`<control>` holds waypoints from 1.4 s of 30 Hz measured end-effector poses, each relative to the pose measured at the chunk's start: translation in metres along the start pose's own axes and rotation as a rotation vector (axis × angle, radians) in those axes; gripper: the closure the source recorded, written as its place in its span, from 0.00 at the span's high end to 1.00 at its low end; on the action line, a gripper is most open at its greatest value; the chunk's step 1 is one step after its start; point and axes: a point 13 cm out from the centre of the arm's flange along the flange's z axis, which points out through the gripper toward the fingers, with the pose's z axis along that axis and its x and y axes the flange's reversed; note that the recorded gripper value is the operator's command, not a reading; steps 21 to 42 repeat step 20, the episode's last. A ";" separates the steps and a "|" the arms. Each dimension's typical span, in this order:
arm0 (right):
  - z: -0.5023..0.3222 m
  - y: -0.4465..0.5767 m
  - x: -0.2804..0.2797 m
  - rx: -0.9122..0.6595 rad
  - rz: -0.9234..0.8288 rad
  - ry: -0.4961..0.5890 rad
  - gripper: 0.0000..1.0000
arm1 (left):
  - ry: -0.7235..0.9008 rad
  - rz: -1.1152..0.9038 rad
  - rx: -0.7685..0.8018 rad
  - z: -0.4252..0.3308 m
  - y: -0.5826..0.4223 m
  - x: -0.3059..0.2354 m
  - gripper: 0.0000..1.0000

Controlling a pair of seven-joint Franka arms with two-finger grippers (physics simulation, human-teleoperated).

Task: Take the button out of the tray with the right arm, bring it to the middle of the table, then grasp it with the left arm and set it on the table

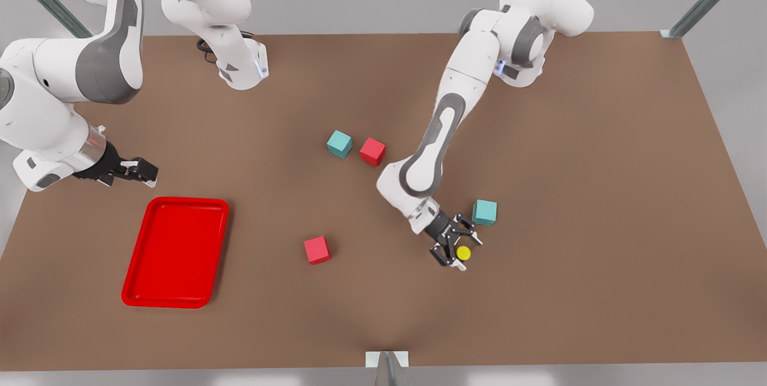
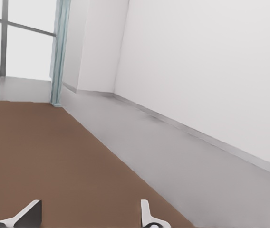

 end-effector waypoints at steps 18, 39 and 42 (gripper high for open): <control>0.002 0.000 0.002 0.001 -0.001 0.011 1.00 | 1.292 0.577 -0.046 -0.069 0.179 -0.337 1.00; 0.002 0.001 0.003 0.001 -0.001 0.013 1.00 | 1.297 0.658 0.022 -0.070 0.182 -0.340 1.00; 0.002 0.001 0.003 0.001 -0.001 0.013 1.00 | 1.297 0.658 0.022 -0.070 0.182 -0.340 1.00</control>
